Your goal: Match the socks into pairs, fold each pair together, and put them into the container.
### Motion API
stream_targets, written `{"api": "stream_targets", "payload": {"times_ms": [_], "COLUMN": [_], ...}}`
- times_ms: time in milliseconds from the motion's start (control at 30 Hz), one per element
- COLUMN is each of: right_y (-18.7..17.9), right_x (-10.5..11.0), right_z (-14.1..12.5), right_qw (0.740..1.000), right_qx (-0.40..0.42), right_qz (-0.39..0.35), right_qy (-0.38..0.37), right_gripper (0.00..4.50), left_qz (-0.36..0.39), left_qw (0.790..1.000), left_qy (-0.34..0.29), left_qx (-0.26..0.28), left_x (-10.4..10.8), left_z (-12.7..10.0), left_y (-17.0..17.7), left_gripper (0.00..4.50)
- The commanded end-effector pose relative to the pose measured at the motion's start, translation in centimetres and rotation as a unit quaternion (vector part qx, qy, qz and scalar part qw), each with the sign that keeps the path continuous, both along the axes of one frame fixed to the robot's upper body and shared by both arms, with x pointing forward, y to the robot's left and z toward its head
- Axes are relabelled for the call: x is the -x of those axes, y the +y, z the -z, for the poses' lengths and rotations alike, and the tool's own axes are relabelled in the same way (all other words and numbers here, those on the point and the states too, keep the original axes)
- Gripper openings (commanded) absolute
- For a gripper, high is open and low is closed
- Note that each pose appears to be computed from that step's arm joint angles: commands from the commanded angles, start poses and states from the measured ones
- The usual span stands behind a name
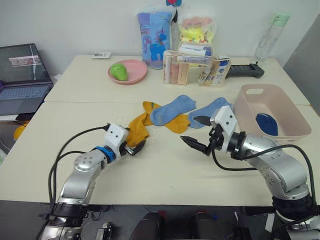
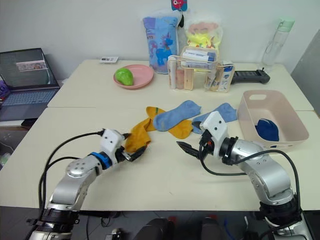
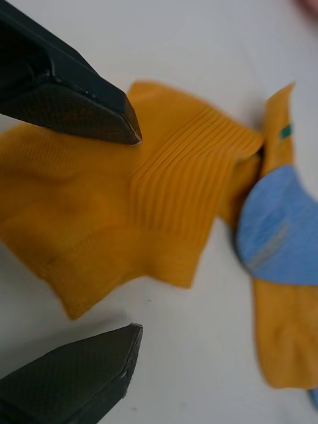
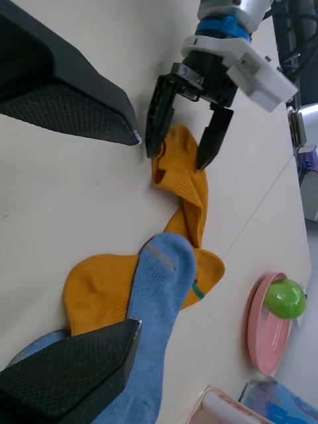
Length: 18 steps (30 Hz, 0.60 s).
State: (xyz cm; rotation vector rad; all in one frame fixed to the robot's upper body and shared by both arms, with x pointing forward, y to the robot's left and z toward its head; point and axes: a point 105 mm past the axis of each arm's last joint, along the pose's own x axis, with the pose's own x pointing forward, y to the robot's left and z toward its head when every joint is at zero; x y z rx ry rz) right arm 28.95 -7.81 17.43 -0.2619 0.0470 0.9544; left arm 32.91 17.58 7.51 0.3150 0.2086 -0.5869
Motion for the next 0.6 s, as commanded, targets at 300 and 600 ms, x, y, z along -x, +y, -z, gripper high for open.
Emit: {"api": "stream_targets", "payload": {"times_ms": [300,600], "right_y": [-0.2,-0.4], "right_x": [0.0,-0.1], "right_z": [-0.7,-0.5], "right_qw": [1.0,1.0], "right_qx": [0.0,-0.001], "right_qz": [0.003,0.008], "right_qy": [-0.022,-0.019], "right_gripper": [4.5,4.5], "left_qz": [-0.016,0.093], "left_qw": [1.0,0.991], "left_qy": [-0.025,-0.003], "left_qx": [0.003,0.092], "left_x": [-0.6,2.5], "left_z": [-1.5,-4.4], "left_y": [0.9,-1.7], "left_gripper": [1.99,0.02]}}
